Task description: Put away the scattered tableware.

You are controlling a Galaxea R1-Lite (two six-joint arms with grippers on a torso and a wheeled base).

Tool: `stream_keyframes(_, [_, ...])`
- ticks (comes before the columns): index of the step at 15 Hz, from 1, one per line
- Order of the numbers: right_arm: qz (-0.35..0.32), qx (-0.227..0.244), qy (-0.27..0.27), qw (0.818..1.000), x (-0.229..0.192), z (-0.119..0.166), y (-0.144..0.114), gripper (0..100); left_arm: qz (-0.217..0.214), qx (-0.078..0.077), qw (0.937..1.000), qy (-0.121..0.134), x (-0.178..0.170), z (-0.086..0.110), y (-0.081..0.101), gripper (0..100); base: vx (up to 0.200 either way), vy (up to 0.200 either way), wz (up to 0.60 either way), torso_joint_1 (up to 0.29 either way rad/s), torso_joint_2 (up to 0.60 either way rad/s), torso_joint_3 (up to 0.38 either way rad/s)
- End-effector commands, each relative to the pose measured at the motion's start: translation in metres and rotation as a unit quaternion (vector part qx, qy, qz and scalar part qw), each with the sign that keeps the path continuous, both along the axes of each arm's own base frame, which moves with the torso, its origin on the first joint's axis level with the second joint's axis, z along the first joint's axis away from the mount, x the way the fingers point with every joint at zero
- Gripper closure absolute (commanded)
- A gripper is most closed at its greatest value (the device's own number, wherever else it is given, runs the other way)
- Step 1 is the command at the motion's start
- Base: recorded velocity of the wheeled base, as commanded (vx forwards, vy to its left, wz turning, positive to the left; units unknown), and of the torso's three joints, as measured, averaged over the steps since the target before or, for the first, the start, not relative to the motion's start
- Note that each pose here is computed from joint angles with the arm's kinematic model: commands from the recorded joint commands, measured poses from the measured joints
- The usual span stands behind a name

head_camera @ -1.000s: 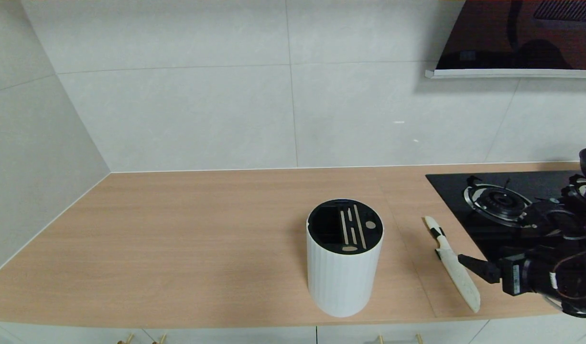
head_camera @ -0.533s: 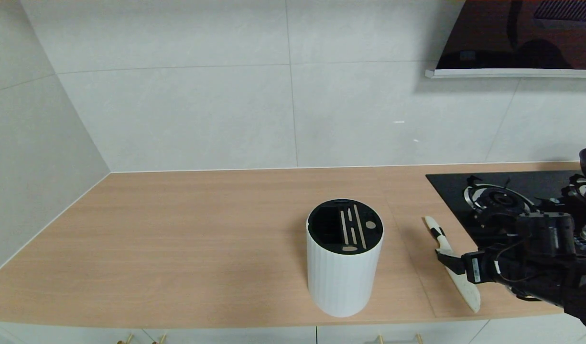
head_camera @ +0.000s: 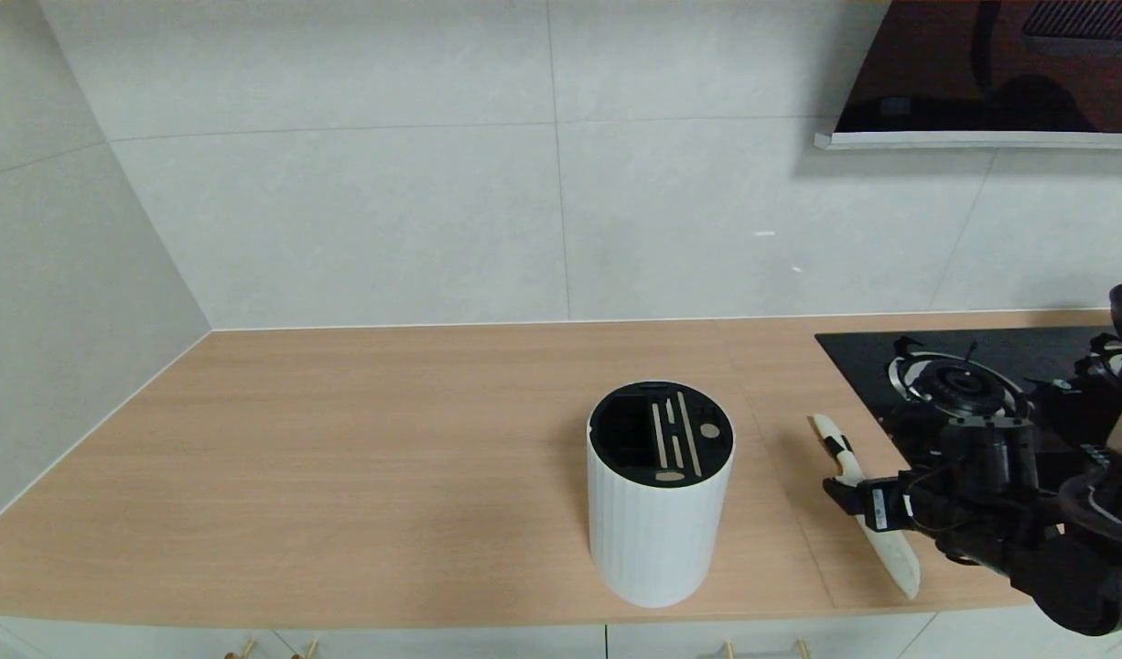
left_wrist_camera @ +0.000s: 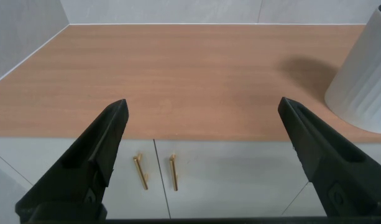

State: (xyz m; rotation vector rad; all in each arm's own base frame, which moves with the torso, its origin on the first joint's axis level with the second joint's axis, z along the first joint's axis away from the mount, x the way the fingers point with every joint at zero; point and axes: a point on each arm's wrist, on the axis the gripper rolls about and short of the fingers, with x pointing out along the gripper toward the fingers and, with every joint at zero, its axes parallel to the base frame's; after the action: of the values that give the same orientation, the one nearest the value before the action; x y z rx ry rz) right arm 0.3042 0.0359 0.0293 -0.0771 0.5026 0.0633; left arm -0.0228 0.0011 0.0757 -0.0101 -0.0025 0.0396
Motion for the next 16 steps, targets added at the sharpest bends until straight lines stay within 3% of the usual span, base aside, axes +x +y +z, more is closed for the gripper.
stream_keyframes(1, [-0.014, -0.004, 0.017, 1.000, 0.010, -0.026, -0.006, 0, 0.000, 0.000, 1.0000, 0.000, 0.000, 0.000, 0.000, 0, 0.000, 0.000, 0.00, 0.000, 0.00, 0.000])
stream_keyframes(6, [-0.021, -0.004, 0.015, 1.000, 0.018, -0.041, -0.009, 0, 0.000, 0.000, 1.0000, 0.000, 0.000, 0.000, 0.000, 0, 0.000, 0.000, 0.00, 0.000, 0.00, 0.000])
stream_keyframes(16, [-0.026, -0.006, 0.013, 1.000, 0.024, -0.045, -0.009, 0, 0.000, 0.000, 1.0000, 0.000, 0.000, 0.000, 0.000, 0, 0.000, 0.000, 0.00, 0.000, 0.00, 0.000])
